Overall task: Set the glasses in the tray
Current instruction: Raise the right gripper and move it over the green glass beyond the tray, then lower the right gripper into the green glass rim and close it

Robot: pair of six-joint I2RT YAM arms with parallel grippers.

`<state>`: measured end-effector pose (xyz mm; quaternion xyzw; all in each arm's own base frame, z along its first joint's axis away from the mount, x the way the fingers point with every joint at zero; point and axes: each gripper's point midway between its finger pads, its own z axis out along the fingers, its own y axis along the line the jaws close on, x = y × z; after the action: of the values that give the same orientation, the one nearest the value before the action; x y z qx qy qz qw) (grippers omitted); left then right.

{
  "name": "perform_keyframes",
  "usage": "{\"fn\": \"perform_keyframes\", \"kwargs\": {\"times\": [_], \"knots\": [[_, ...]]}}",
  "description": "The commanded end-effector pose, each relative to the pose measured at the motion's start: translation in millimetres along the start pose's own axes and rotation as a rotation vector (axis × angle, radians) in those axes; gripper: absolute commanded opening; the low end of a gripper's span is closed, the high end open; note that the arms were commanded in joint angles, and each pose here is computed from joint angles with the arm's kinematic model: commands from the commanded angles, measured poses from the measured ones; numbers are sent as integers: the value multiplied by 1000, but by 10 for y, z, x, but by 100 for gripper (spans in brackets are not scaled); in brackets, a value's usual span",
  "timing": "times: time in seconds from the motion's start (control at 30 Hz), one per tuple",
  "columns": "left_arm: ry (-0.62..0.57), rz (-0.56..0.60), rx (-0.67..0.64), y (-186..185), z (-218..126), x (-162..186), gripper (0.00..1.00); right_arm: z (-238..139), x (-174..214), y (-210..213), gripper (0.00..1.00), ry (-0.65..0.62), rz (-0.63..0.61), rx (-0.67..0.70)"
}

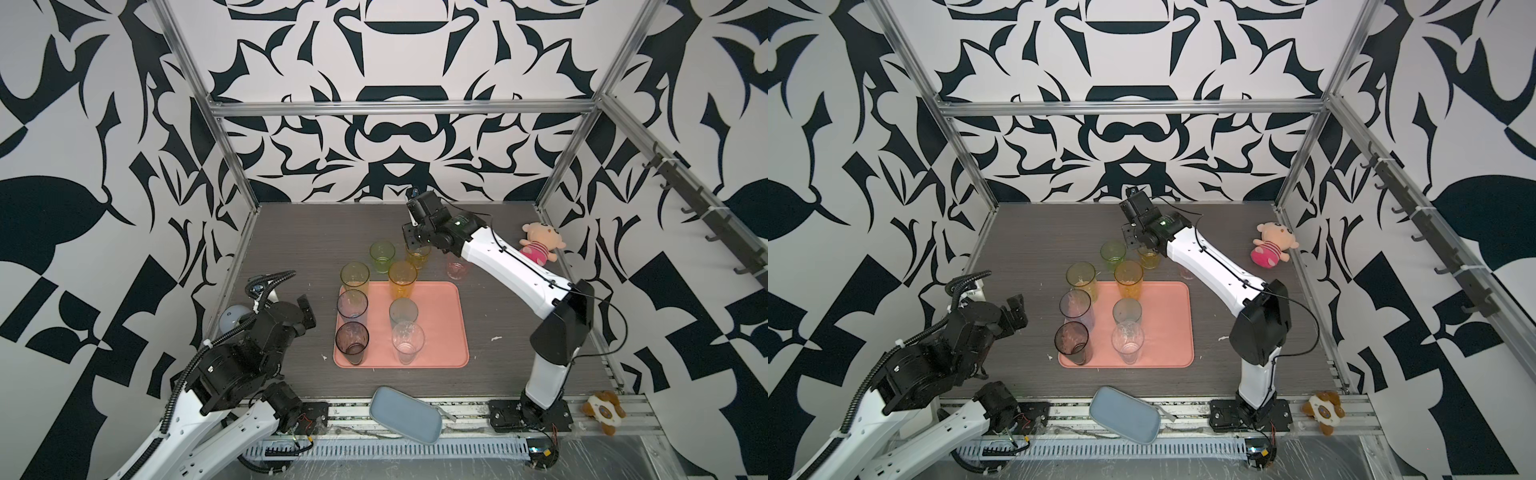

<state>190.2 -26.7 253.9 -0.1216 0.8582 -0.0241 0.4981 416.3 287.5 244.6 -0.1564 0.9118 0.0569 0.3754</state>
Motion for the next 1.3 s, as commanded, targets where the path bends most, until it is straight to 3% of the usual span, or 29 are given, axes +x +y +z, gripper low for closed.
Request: {"fn": "perform_keyframes", "kwargs": {"times": [0.0, 0.5, 1.27], "knots": [[-1, -13, -1, 35, -2, 36, 100, -36, -199, 68, 49, -34, 46, -56], [3, -9, 9, 16, 0, 47, 99, 599, -74, 271, 51, 85, 38, -80], [5, -4, 6, 11, 9, 55, 99, 1001, 77, 376, 49, 163, 53, -111]]}}
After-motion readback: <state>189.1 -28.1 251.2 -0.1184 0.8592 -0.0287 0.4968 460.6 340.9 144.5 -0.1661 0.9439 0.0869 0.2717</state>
